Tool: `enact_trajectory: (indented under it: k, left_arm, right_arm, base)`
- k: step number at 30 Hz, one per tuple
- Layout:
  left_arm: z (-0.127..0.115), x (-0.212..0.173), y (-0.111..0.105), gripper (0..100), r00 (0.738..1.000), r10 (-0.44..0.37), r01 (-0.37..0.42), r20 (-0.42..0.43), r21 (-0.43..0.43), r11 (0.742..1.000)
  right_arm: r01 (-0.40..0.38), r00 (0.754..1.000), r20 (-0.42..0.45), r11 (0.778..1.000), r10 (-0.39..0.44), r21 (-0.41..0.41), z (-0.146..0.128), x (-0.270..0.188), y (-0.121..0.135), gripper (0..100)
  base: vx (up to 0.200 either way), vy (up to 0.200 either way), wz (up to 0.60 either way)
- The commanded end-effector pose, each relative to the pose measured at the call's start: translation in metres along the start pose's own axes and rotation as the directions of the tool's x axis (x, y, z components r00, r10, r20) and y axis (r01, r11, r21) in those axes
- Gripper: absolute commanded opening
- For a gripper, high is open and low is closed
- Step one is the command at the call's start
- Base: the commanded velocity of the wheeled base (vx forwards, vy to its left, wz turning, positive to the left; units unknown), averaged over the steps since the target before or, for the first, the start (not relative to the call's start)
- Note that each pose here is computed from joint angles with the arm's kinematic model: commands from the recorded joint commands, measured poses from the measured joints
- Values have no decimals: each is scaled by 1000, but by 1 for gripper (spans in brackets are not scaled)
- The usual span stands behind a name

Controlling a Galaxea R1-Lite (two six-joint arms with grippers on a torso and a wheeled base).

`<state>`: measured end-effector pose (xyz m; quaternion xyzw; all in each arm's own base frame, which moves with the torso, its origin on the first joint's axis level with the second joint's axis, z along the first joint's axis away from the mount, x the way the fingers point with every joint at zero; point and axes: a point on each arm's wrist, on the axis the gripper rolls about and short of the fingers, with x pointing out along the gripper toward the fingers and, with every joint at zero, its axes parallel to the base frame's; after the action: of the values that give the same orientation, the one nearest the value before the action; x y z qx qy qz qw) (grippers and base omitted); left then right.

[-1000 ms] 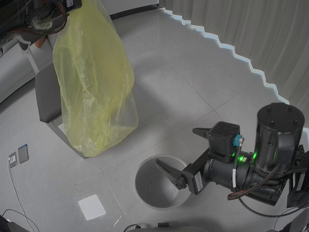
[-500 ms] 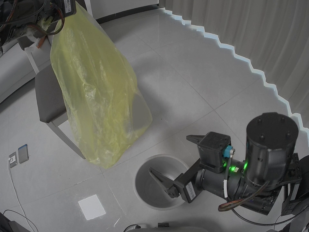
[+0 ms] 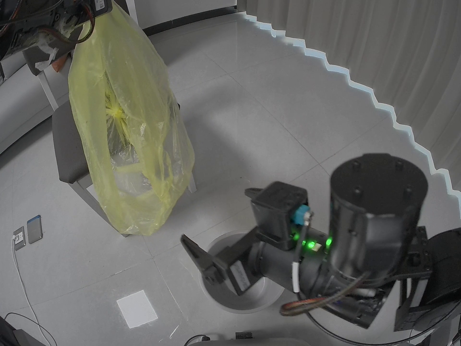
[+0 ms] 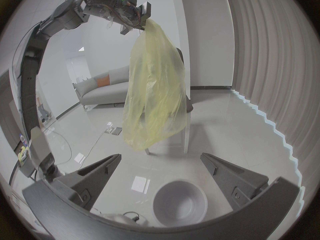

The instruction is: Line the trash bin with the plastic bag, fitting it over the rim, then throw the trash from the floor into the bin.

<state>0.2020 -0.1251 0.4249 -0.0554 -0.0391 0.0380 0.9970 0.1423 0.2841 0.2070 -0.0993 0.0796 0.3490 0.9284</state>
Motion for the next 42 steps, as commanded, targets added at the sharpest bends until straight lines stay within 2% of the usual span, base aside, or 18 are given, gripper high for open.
enact_trajectory:
  k: [1, 9, 16, 22, 27, 30, 33, 42]
  left_arm:
    - [7, -6, 5, 0, 1000, -1, 1, 21, -21, 1000]
    - [14, -9, 10, 0, 999, 9, -8, 41, -39, 999]
    - [12, -4, 10, 0, 999, 22, -20, 37, -50, 999]
    - [11, -1, 14, 0, 998, 43, -41, 35, -46, 998]
    - [12, -3, 15, 0, 998, 46, -44, 39, -49, 998]
    - [12, -3, 16, 0, 998, 46, -44, 39, -49, 998]
    - [14, -5, 17, 0, 998, 46, -43, 45, -53, 998]
    - [17, -8, 18, 0, 998, 42, -38, 54, -75, 996]
  right_arm:
    - [16, 1000, 7, 1000, -16, 5, -1, 44, 19, 100]
    - [14, 1000, -11, 1000, -14, -10, -10, 81, 38, 100]
    - [-12, 1000, -15, 1000, 12, -27, -10, 70, 55, 100]
    - [-36, 999, -25, 998, 35, -44, 1, 45, 70, 100]
    - [-1, 1000, -10, 999, 0, -35, 4, 59, 76, 100]
    - [11, 1000, -11, 999, -12, -33, 2, 66, 75, 100]
    - [65, 998, -16, 998, -65, -21, 0, 90, 62, 100]
    - [152, 987, -44, 988, -152, -7, 3, 135, 38, 100]
  base:
    - [0, 0, 0]
    - [0, 0, 0]
    - [0, 0, 0]
    - [0, 0, 0]
    - [0, 0, 0]
    - [0, 0, 0]
    - [0, 0, 0]
    - [0, 0, 0]
